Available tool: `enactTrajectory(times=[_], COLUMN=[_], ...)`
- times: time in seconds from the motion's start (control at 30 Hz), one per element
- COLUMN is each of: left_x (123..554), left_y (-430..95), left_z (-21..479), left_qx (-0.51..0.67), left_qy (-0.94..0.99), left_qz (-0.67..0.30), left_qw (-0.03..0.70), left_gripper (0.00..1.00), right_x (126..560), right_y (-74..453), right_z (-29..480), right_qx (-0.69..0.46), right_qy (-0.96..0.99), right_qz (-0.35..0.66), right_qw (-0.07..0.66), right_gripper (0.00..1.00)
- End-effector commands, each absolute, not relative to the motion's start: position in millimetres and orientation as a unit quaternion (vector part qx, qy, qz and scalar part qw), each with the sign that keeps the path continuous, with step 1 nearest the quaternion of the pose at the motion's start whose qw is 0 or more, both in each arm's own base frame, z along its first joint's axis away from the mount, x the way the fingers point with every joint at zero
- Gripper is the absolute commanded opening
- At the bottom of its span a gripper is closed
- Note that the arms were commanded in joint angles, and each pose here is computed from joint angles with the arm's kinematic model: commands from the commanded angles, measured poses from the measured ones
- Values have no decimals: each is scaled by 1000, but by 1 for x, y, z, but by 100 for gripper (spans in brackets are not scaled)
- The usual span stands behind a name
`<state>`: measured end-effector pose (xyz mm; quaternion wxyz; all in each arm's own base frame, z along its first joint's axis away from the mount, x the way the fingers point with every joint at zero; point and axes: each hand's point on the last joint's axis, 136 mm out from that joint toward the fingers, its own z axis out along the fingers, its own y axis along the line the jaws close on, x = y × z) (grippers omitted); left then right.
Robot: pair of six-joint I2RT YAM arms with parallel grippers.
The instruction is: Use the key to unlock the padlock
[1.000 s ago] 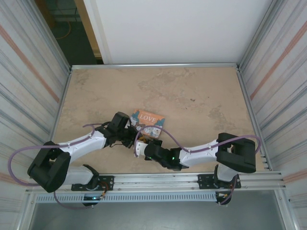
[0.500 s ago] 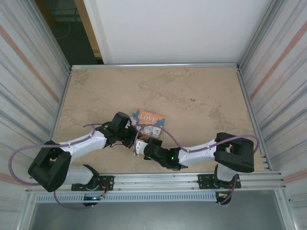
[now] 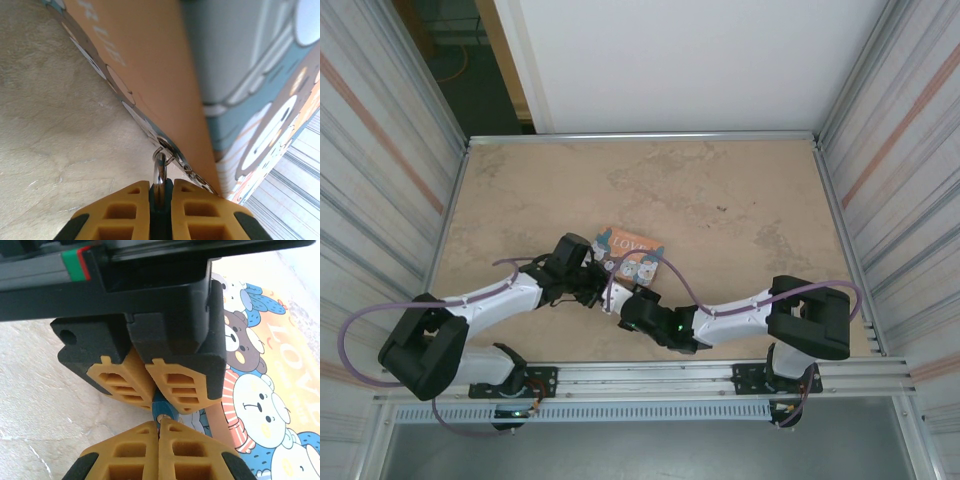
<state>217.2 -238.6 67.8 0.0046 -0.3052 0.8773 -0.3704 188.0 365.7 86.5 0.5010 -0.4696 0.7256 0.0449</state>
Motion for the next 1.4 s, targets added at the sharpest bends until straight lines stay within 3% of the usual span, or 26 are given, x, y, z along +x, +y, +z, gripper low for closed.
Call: enactTrajectory(times=[0.0,0.43,0.93,1.27,1.37], left_x=[208,197,180,184,185], left_y=[-255,-257,-266,-269,-266], left_z=[80,72,72,69,70], left_qx=[-285,-292,-295,-286,-288], left_qy=[873,873,874,878,879], left_qz=[-394,-390,-386,-385,-380], left_qw=[-23,-26,-17,-5,3], left_gripper=[0,0,0,0,7], right_x=[199,199,188,187,188], right_y=[370,375,363,358,357], right_z=[107,119,105,87,85], right_qx=[-391,-258,-120,-97,-92], right_qy=[752,791,824,839,841], right_qz=[95,205,318,313,313], right_qw=[523,516,453,434,432], right_gripper=[0,0,0,0,0])
